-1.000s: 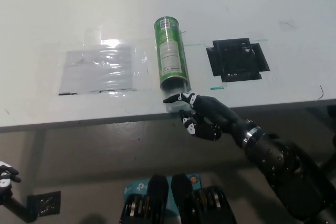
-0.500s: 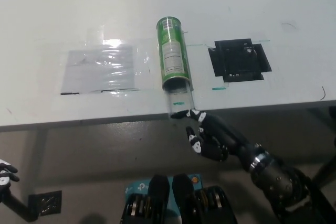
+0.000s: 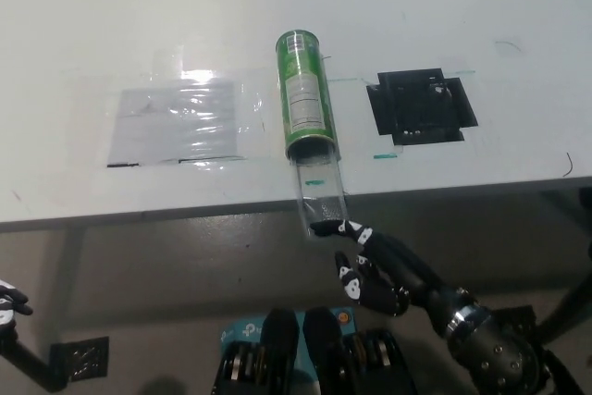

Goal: The robot uses its right hand finger to pull out the chips tray kept inside a container in the middle of the desk

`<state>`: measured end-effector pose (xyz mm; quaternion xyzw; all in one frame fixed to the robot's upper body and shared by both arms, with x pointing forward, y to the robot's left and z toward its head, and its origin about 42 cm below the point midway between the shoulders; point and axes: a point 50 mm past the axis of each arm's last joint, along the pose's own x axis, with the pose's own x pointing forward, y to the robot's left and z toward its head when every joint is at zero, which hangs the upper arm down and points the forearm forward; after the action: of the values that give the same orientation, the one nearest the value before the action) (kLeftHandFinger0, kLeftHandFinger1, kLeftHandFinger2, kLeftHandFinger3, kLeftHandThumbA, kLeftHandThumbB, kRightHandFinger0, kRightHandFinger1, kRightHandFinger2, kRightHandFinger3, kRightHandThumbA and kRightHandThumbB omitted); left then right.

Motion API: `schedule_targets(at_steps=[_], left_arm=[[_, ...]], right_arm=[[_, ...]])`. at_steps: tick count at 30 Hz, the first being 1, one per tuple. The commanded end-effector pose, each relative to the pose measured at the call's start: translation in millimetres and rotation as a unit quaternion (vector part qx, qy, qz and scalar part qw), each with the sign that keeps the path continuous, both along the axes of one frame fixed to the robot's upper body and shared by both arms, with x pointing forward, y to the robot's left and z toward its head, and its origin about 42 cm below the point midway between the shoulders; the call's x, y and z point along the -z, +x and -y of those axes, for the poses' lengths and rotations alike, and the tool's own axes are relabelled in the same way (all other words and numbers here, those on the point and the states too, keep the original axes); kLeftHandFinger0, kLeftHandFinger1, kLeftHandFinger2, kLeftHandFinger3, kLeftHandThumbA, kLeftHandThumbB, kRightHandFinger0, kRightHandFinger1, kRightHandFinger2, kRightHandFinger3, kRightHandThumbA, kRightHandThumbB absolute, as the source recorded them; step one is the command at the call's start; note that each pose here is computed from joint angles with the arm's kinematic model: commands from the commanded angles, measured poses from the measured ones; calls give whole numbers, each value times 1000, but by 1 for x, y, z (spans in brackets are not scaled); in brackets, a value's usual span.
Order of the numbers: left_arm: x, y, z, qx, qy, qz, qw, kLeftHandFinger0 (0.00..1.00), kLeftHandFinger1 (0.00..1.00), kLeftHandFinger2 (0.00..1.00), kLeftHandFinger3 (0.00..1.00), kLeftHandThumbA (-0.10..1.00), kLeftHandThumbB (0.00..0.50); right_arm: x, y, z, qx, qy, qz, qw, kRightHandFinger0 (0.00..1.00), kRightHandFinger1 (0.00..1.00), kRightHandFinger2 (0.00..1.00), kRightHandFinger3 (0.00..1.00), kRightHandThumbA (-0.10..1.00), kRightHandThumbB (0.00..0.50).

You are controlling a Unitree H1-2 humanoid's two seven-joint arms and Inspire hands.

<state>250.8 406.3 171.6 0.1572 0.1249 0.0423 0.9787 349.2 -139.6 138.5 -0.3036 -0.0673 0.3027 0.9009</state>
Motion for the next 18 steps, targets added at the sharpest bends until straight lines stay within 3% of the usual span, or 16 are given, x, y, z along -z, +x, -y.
schedule_targets(at_steps=[1,18], left_arm=[[-19,3,-6,12,25,16,999,151,243,377,663,-100,0],[-15,0,-6,8,16,14,1000,140,219,330,647,-100,0]], right_arm=[[20,-15,8,3,-10,-64,998,0,8,784,860,-100,178],[20,-37,16,20,3,-77,997,0,1,851,885,-100,170]])
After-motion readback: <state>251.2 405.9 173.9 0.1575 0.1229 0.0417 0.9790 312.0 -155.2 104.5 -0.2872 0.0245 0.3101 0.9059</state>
